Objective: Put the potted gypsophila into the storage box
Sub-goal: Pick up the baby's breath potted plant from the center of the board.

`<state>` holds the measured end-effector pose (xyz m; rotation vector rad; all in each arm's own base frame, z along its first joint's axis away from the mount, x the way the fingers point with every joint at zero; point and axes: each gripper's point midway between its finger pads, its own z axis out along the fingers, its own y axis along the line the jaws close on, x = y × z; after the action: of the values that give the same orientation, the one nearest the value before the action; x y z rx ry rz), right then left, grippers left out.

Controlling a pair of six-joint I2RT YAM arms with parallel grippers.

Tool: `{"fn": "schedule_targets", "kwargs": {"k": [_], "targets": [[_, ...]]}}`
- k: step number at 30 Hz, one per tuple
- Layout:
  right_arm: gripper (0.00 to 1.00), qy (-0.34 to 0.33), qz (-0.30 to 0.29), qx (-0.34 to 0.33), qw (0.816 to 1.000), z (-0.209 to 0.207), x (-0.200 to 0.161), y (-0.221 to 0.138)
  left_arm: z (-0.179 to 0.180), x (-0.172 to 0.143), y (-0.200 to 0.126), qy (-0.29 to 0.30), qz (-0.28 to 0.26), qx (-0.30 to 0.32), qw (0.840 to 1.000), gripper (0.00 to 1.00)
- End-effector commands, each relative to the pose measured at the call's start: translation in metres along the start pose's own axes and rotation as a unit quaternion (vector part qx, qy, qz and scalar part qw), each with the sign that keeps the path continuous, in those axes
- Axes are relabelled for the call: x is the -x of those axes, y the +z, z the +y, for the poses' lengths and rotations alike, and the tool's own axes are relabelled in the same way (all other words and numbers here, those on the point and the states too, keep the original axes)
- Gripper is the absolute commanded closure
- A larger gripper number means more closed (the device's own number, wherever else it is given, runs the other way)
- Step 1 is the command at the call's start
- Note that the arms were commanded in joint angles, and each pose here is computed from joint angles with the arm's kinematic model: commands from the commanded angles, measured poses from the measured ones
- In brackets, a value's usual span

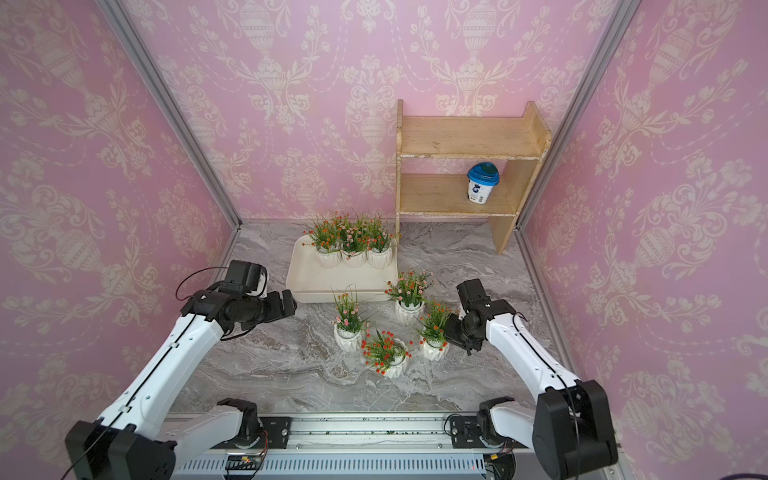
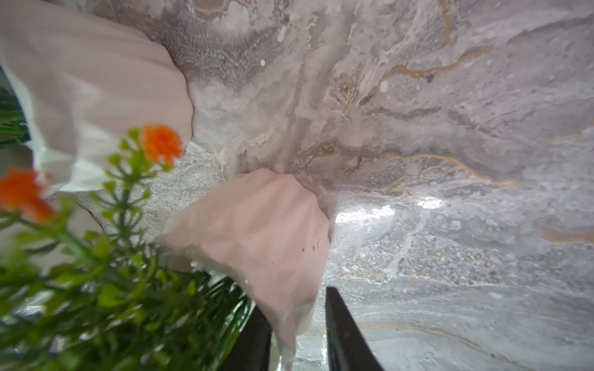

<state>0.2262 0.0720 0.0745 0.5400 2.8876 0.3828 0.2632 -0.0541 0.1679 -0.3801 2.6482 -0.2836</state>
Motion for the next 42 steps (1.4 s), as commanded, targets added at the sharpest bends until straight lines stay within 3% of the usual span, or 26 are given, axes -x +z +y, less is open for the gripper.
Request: {"fn": "schedule_targets", "kwargs": {"k": [1,9,12,22,30,36,42], "targets": [[0.74,0.002,-0.002,-0.025,1.000,-0.008,0.000,0.004,0.007,-0.009,0.004,-0.015,0.018,0.011,1.000,0.01],[0.89,-0.006,-0.005,-0.027,1.000,-0.008,0.002,0.001,0.007,-0.012,0.008,-0.019,0.022,0.008,1.000,0.01],[1.00,-0.008,-0.007,-0.027,1.000,-0.007,0.002,-0.001,0.008,-0.012,0.008,-0.019,0.023,0.009,1.000,0.01],[1.00,-0.026,-0.014,-0.030,0.999,-0.002,0.007,-0.020,0.007,-0.014,0.010,-0.018,0.027,0.007,0.999,0.01],[1.00,-0.055,-0.039,-0.032,0.997,0.011,0.023,-0.063,0.008,-0.014,0.009,-0.013,0.028,0.011,0.999,0.01],[1.00,-0.070,-0.075,-0.005,0.995,0.041,0.041,-0.097,0.007,-0.013,0.009,-0.014,0.028,0.008,0.999,0.01],[1.00,-0.110,-0.126,0.033,0.985,0.098,0.065,-0.144,0.006,-0.011,0.004,-0.011,0.025,0.007,1.000,0.01]]}}
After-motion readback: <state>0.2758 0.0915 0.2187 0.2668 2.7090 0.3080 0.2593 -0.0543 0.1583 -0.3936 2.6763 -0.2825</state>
